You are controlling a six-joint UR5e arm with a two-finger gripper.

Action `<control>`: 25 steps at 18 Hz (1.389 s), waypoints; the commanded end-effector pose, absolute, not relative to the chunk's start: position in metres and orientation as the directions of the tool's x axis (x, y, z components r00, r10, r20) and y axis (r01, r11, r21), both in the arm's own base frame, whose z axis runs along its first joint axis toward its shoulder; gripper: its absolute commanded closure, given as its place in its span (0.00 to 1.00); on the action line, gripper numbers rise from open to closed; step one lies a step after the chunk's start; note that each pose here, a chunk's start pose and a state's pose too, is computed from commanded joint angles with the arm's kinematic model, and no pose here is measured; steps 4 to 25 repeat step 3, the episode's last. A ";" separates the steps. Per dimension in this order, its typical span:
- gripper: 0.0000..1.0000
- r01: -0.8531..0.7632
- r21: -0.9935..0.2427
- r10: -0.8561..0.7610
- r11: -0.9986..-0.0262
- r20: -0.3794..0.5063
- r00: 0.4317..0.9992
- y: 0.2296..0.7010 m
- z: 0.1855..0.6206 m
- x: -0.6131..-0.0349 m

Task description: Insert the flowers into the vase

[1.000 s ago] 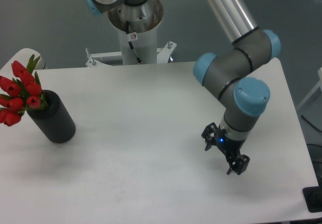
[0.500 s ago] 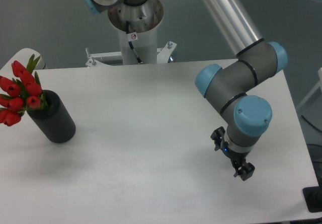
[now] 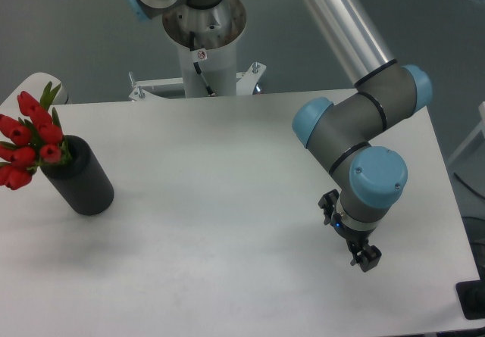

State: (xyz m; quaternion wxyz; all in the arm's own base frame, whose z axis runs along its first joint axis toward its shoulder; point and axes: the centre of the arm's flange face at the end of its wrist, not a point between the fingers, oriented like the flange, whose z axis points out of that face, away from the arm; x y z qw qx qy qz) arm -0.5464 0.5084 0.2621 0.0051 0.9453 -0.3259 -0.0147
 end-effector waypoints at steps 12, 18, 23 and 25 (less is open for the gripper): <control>0.00 -0.616 0.019 -0.616 -0.788 -0.024 0.787 0.508 0.262 -0.546; 0.00 -0.616 0.019 -0.616 -0.788 -0.024 0.787 0.508 0.262 -0.546; 0.00 -0.616 0.019 -0.616 -0.788 -0.024 0.787 0.508 0.262 -0.546; 0.00 -0.616 0.019 -0.616 -0.788 -0.024 0.787 0.508 0.262 -0.546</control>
